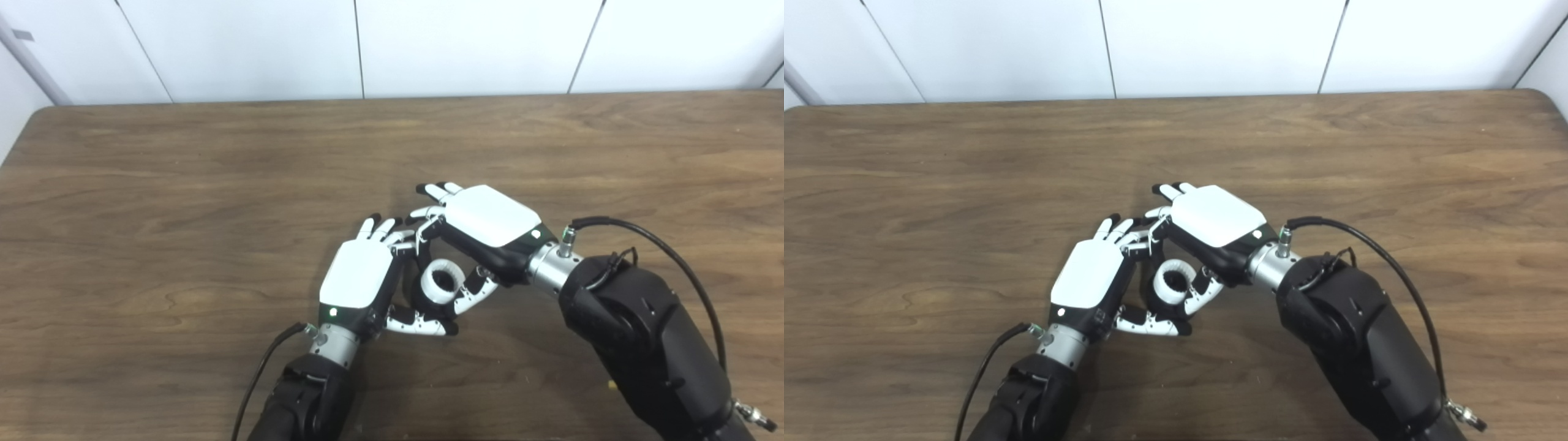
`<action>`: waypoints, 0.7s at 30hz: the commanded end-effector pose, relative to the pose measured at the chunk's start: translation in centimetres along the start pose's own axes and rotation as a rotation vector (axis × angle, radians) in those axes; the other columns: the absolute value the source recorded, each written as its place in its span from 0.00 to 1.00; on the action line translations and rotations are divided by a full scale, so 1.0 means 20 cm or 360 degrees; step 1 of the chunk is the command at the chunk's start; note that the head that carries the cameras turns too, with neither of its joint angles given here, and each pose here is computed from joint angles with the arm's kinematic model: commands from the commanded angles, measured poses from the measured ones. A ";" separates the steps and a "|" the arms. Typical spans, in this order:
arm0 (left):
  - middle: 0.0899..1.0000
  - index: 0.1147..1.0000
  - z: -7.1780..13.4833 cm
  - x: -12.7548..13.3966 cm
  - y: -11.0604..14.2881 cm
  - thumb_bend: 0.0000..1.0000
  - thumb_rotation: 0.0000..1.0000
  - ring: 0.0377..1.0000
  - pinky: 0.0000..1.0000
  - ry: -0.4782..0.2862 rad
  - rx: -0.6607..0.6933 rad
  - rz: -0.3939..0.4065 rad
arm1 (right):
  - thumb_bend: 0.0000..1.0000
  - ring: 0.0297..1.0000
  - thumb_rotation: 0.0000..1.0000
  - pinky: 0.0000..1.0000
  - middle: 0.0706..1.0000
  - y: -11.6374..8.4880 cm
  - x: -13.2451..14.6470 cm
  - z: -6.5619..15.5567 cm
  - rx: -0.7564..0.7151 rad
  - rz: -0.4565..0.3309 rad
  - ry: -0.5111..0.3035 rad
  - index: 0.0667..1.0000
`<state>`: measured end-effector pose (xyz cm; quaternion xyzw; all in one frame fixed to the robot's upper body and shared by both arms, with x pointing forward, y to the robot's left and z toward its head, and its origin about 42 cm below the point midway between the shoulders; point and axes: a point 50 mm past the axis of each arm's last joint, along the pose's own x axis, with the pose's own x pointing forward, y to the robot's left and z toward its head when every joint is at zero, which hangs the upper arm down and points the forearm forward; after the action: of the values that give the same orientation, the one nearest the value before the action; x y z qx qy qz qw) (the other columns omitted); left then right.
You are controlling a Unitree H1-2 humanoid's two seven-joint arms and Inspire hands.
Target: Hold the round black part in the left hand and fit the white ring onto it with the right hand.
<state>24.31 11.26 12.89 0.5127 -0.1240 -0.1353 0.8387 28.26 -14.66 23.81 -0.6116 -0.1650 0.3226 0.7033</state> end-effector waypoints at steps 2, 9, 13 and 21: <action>0.79 0.42 0.02 0.03 0.02 0.52 0.06 0.92 1.00 -0.0025 0.0030 0.0035 | 0.52 1.00 0.13 1.00 0.83 0.01 0.01 0.01 -0.0039 0.0014 -0.0068 0.45; 0.79 0.42 0.03 0.03 0.03 0.52 0.06 0.92 1.00 -0.0028 0.0032 0.0036 | 0.52 1.00 0.13 1.00 0.83 0.02 0.01 0.01 -0.0076 0.0012 -0.0084 0.45; 0.79 0.42 0.03 0.03 0.03 0.52 0.06 0.92 1.00 -0.0026 0.0031 0.0032 | 0.52 1.00 0.13 1.00 0.83 0.03 0.00 0.02 -0.0077 0.0009 -0.0088 0.45; 0.79 0.42 0.03 0.02 0.04 0.52 0.06 0.93 1.00 -0.0025 0.0026 0.0025 | 0.52 1.00 0.13 1.00 0.83 0.04 0.00 0.01 -0.0077 -0.0004 -0.0090 0.45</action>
<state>24.26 11.19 12.98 0.5165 -0.1208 -0.1349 0.8369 28.07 -14.53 23.50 -0.6150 -0.1921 0.3244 0.6926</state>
